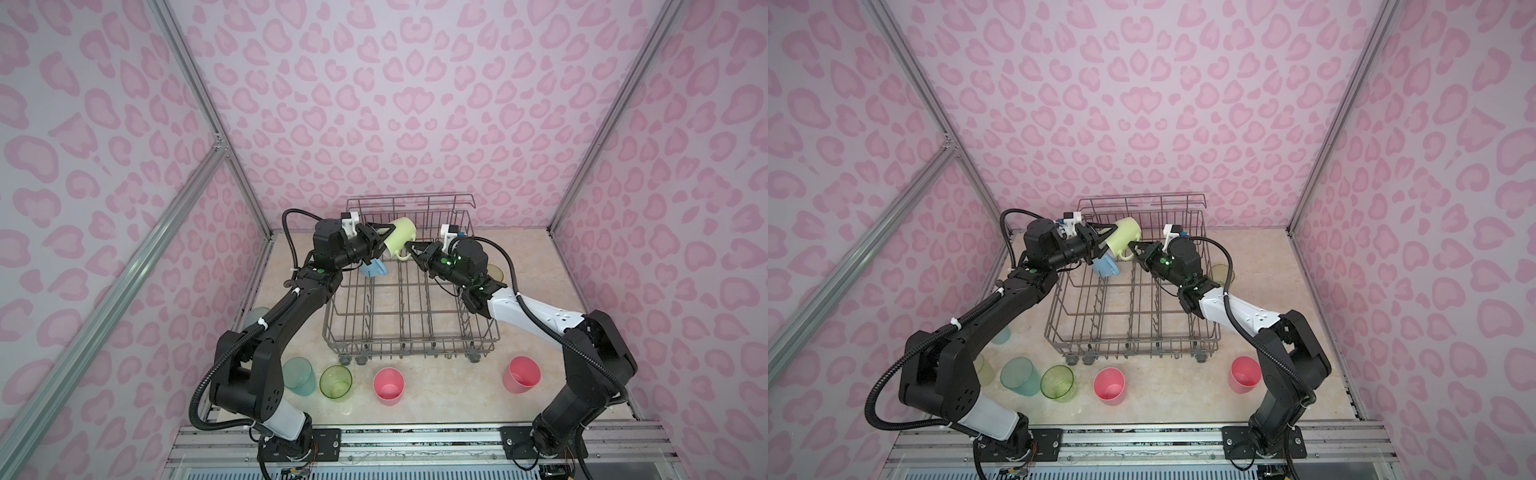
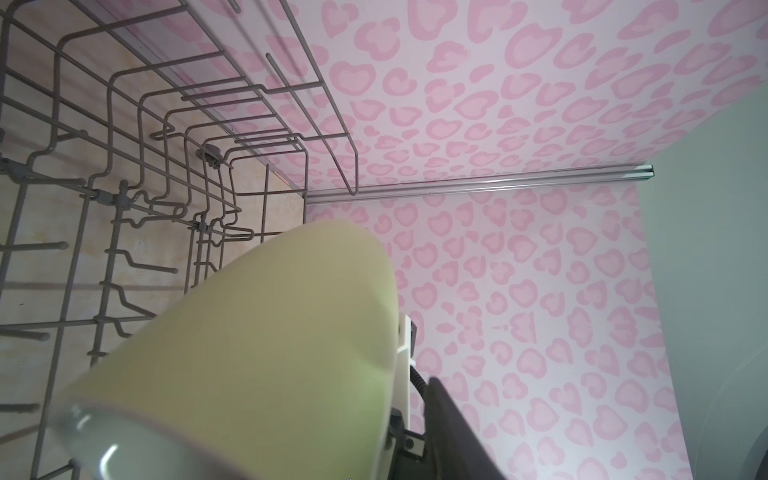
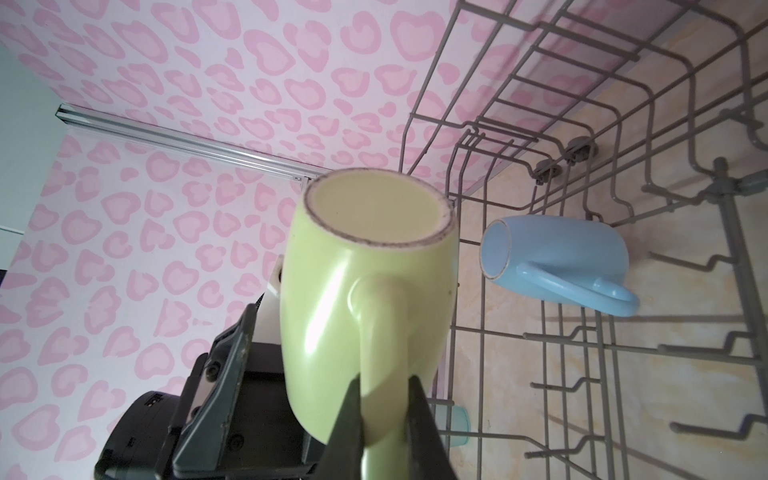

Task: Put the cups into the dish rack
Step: 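Grasp the light-green mug's handle with the right gripper while the left gripper holds it, then open the left gripper and carry the mug over the rack with the right gripper, then lower the light-green mug upright into the rack beside the light-blue mug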

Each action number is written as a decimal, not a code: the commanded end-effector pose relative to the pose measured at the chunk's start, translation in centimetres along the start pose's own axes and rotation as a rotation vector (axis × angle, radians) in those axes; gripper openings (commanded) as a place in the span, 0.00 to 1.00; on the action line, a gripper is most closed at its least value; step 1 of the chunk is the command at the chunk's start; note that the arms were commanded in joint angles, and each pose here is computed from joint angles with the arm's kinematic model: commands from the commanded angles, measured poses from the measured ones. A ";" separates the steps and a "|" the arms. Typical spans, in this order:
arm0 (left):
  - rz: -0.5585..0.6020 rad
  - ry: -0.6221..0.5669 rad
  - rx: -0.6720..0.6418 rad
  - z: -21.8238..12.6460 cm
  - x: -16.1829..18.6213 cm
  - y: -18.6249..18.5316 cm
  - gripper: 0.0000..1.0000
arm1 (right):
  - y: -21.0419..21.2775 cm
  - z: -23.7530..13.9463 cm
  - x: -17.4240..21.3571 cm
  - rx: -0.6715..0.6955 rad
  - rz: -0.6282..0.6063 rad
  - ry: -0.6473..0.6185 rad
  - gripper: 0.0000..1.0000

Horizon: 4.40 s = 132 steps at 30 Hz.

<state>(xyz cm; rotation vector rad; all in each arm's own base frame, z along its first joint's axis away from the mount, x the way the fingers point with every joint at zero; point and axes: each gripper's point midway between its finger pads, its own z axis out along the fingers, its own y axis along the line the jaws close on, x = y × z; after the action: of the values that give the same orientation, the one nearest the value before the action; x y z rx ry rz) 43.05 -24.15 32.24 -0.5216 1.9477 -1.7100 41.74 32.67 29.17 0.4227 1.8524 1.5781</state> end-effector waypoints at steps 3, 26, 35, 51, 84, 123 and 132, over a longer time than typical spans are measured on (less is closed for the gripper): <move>0.033 0.015 -0.019 0.3 -0.1 0.3 0.62 | 1.4 -0.6 -1.2 0.006 -0.164 -0.050 0.01; 0.336 -0.029 -0.397 -4.2 -1.8 2.5 0.98 | 2.6 -4.7 -3.5 0.165 -0.600 -0.171 0.00; 0.557 -0.126 -0.721 -11.4 -4.3 3.5 0.97 | 2.6 -5.9 -1.4 0.229 -0.852 -0.138 0.00; 0.680 -0.224 -0.861 -17.0 -6.7 6.0 0.97 | 1.6 -0.6 7.5 0.126 -1.221 0.044 0.00; 0.642 -0.201 -0.827 -16.7 -6.4 8.4 0.97 | -6.0 3.7 10.2 0.172 -1.349 0.149 0.00; 0.640 -0.213 -0.802 -16.9 -6.1 7.8 0.97 | -14.8 3.9 12.6 0.375 -1.456 0.253 0.12; 0.634 -0.212 -0.799 -16.9 -6.0 7.7 0.97 | -14.3 3.9 12.5 0.367 -1.444 0.247 0.26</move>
<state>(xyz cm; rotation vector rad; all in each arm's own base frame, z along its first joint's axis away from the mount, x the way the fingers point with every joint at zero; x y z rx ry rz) 38.06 -5.94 26.10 -0.2779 2.2823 -0.4322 37.39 41.04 12.93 -0.8742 1.7639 0.3261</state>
